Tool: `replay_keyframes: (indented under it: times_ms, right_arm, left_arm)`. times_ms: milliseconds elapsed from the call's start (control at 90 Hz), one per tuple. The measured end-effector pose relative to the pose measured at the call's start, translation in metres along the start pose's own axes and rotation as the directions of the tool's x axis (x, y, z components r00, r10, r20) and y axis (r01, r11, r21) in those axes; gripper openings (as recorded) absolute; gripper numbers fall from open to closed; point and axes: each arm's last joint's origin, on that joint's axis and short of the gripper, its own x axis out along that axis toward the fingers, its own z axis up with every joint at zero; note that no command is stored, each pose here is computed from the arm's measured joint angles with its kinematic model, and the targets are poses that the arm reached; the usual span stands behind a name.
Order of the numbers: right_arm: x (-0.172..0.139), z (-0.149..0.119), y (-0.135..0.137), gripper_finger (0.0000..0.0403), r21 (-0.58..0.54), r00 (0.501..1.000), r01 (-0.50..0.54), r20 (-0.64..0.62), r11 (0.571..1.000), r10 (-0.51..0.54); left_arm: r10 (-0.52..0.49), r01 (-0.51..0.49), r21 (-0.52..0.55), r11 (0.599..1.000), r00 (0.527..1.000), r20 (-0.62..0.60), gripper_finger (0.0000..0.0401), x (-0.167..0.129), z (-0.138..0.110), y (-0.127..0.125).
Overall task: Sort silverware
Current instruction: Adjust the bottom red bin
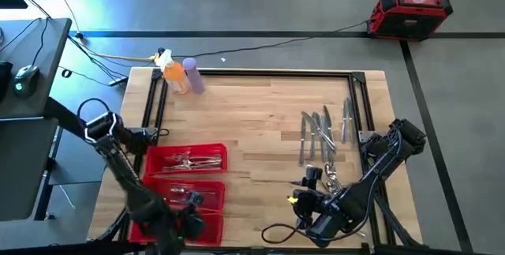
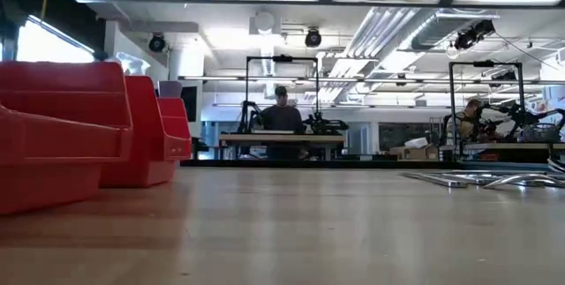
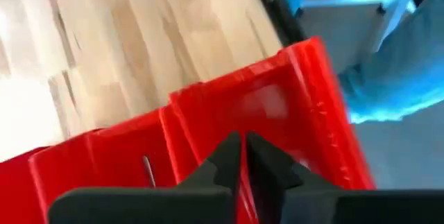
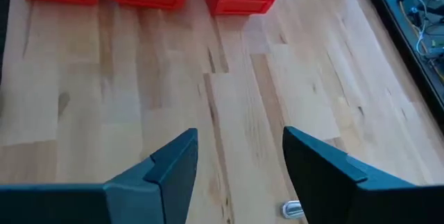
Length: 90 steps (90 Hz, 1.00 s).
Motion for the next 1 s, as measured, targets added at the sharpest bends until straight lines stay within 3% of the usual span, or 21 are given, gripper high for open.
replay_keyframes:
  times_ms: [89, 300, 578, 900, 1000]
  right_arm:
    - [0.0, 0.0, 0.0, 0.0193, -0.004, 1.0, 0.003, -0.003, 1.0, -0.003]
    - [0.0, -0.001, -0.001, 0.0193, -0.007, 1.0, 0.005, -0.006, 1.0, -0.006]
    - [0.0, -0.001, -0.001, 0.0193, -0.002, 1.0, 0.007, -0.007, 1.0, -0.007]
    - [0.0, -0.001, -0.001, 0.0193, 0.006, 1.0, 0.006, -0.01, 1.0, -0.006]
    - [0.001, -0.003, -0.002, 0.0193, 0.01, 0.998, -0.023, -0.064, 1.0, 0.023]
  left_arm:
    - [-0.04, 0.041, 0.022, 0.999, 0.998, -0.053, 0.0002, 0.012, 0.002, 0.005]
    - [-0.022, 0.024, 0.022, 0.999, 0.994, -0.106, 0.0002, 0.029, 0.005, 0.018]
    - [0.118, -0.123, -0.011, 0.992, 0.97, -0.213, 0.0002, 0.028, -0.005, 0.032]
    - [0.084, -0.085, 0.003, 0.996, 0.98, -0.18, 0.0002, 0.017, -0.002, 0.017]
    - [0.061, -0.062, 0.001, 0.998, 0.989, -0.137, 0.0002, 0.006, 0.006, 0.011]
